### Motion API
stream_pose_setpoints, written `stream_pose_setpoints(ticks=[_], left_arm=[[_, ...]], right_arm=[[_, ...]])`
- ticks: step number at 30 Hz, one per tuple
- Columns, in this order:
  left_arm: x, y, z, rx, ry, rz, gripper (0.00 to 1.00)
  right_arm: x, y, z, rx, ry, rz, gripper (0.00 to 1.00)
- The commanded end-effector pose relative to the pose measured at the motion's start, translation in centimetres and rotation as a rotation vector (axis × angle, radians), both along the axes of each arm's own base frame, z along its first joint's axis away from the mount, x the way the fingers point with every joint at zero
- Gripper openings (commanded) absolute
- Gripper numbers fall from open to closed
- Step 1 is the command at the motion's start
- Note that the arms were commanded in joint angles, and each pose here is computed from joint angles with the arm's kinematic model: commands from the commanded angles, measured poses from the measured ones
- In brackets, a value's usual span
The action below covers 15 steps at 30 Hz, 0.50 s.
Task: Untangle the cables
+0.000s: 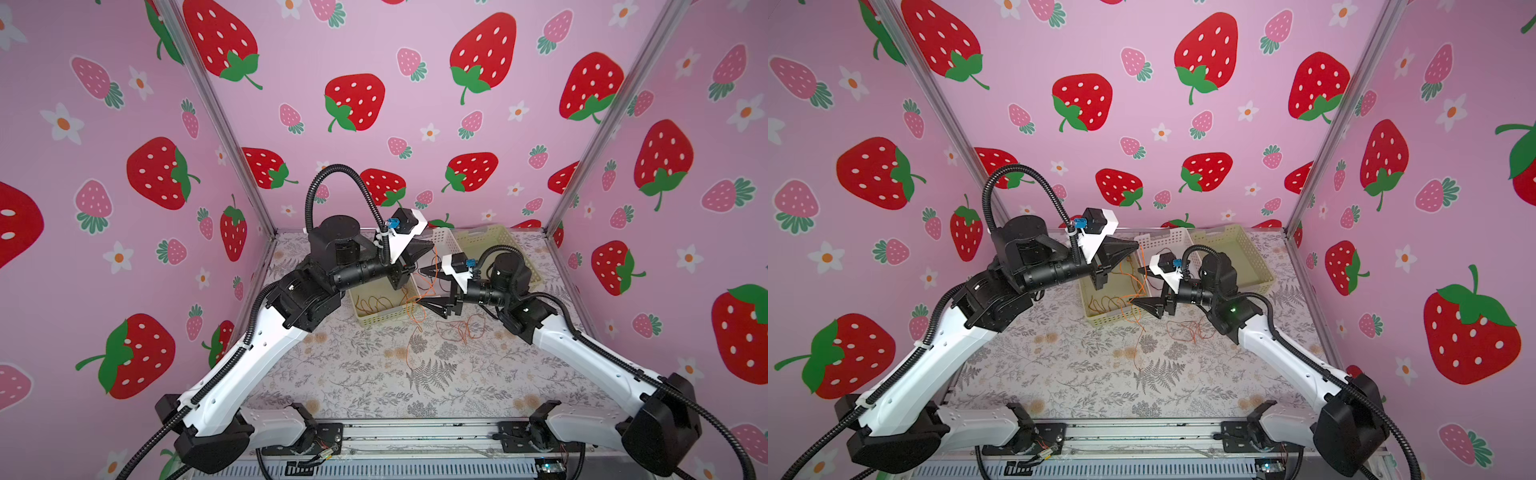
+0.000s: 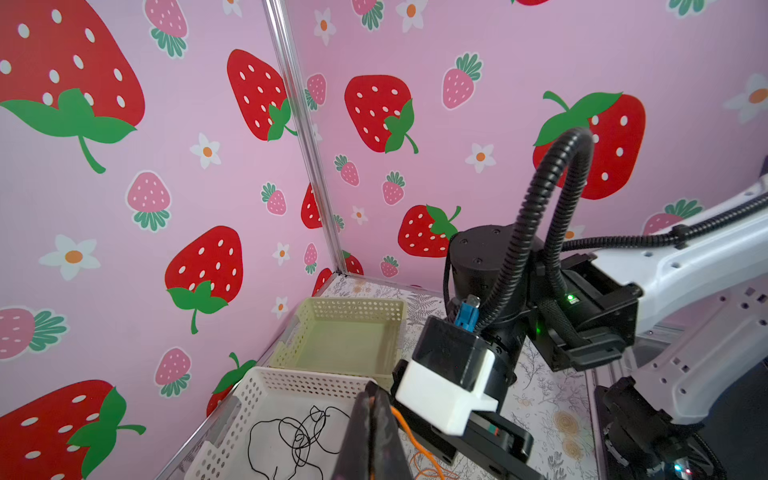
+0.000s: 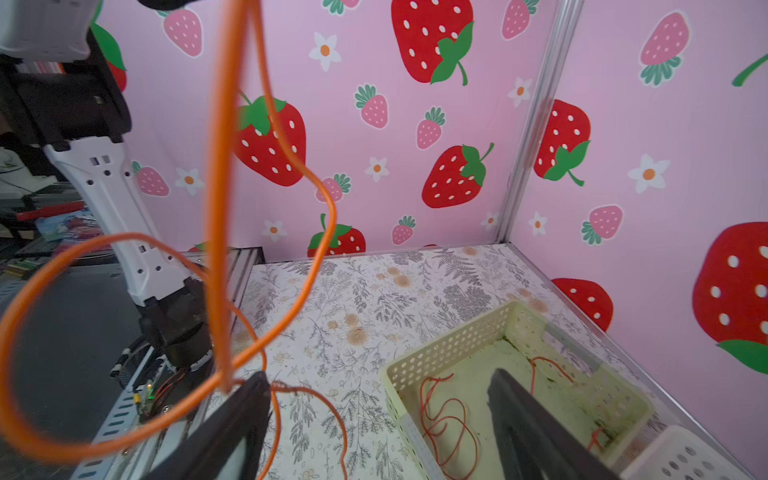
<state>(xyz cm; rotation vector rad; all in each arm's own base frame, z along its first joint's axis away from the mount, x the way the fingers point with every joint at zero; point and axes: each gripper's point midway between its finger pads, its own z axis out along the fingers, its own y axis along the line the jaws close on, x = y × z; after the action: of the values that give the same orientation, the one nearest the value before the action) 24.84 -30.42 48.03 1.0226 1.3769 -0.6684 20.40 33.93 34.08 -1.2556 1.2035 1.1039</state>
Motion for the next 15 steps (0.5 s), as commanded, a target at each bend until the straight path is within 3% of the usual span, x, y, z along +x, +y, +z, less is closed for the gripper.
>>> stream_pose_setpoints(ticks=[1, 15], left_arm=[[-0.4, -0.1, 2.8, -0.042, -0.085, -0.016, 0.0], [0.7, -1.8, 2.4, -0.034, -0.111, -0.03, 0.0]], right_arm=[[-2.2, 0.0, 2.4, 0.057, -0.05, 0.094, 0.83], [-5.0, 1.2, 2.1, 0.075, 0.014, 0.211, 0.8]])
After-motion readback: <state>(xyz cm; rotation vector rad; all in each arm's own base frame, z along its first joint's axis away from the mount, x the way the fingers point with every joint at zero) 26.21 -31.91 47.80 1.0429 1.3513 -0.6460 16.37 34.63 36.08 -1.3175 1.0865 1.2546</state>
